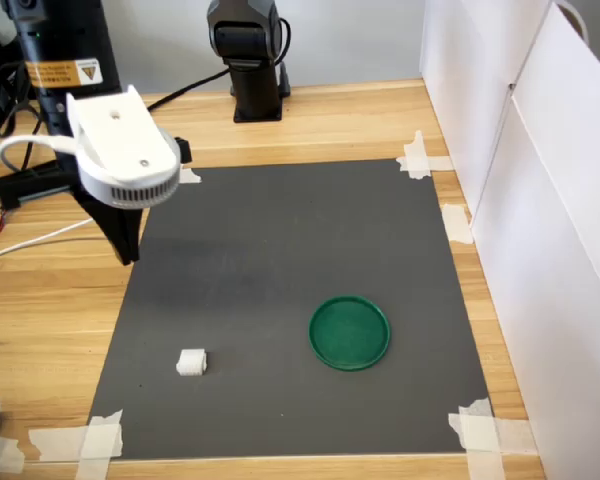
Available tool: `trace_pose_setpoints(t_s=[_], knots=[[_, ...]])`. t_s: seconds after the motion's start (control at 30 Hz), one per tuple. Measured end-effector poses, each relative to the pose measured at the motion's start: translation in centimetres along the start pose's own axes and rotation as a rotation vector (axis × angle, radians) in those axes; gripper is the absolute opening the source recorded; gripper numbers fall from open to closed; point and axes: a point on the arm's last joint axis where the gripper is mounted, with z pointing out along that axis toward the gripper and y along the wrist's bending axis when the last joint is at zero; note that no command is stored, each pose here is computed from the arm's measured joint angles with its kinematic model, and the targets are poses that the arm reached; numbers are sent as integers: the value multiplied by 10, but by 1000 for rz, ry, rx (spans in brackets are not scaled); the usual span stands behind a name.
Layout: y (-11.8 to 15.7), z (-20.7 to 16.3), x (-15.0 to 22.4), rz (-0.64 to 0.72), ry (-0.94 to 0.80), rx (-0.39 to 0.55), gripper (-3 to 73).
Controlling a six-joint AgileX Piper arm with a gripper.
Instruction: Grasp a white terminal and put it in the green lid.
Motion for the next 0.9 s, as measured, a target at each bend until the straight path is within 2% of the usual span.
trace_pose_setpoints(t_s=[0.07, 0.13, 0.2, 0.43, 0.53, 0.73, 0.9], knots=[[1, 7, 0, -36, 25, -59, 5], [-1, 11, -1, -46, 29, -74, 47], [-4, 11, -4, -50, 26, -70, 128], [-15, 15, -11, -56, 8, -34, 542], [-19, 15, -13, -60, -1, -19, 666], [-20, 14, -15, -54, -10, -14, 708], [-13, 32, -20, -70, 38, -109, 709]])
